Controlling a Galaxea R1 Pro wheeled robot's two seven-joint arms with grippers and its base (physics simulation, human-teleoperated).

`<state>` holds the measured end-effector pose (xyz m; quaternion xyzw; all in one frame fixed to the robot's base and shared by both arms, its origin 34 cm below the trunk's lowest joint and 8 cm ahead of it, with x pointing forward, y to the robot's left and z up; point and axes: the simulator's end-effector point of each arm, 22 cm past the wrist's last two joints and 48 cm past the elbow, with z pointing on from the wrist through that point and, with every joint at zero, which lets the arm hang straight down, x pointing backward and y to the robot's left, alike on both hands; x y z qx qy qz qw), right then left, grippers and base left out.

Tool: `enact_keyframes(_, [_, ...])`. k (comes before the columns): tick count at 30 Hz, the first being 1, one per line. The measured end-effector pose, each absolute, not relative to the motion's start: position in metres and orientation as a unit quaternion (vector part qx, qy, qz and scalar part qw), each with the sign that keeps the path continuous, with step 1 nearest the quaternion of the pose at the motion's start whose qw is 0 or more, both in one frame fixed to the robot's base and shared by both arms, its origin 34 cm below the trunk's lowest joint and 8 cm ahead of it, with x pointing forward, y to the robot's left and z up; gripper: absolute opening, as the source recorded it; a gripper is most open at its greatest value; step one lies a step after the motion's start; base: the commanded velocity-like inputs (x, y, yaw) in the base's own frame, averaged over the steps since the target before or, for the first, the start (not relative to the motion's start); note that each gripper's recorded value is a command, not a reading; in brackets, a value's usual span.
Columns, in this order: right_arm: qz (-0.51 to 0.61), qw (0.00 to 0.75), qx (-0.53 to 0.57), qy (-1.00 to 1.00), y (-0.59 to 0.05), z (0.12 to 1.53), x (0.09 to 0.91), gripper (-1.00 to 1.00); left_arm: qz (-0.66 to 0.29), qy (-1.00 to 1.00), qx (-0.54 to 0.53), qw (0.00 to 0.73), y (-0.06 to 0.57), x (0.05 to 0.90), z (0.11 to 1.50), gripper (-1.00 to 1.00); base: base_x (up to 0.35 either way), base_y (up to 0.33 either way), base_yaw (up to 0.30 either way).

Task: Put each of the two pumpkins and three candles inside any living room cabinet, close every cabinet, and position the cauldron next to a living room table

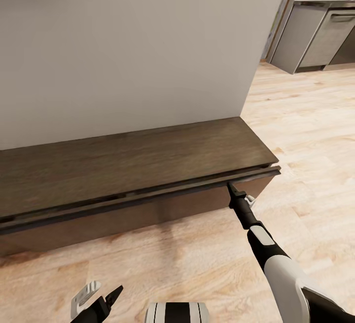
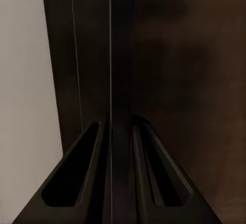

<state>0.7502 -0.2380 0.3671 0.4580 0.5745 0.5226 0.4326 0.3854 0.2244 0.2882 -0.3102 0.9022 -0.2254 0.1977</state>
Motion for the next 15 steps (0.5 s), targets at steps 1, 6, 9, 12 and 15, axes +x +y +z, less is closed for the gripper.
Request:
enact_keyframes(1, [0.523,0.433,0.458,0.574,-0.2380,0.3671,0.7502,-1.00,-0.225,0.902,-0.310,0.198,0.2244,0.3854,0.2881,1.00,-0.002,0.000,0.000])
enact_keyframes(6, [0.523,0.432,0.457,0.575,-0.2372,0.3671,0.7503,-1.00,-0.226,0.902,-0.310,0.198,0.2243,0.3857,0.2884,1.00,-0.124,-0.041,0.000])
enact_keyframes(9, [0.524,0.430,0.455,0.578,-0.2348,0.3671,0.7502,-1.00,-0.226,0.902,-0.310,0.198,0.2242,0.3857,0.2884,1.00,-0.230,-0.092,0.000])
enact_keyframes(12, [0.525,0.428,0.452,0.580,-0.2322,0.3671,0.7501,-1.00,-0.226,0.902,-0.310,0.198,0.2242,0.3858,0.2886,1.00,-0.255,-0.097,0.000])
enact_keyframes(15, [0.526,0.427,0.449,0.583,-0.2298,0.3672,0.7500,-1.00,-0.226,0.902,-0.310,0.198,0.2241,0.3858,0.2886,1.00,-0.267,-0.098,0.000])
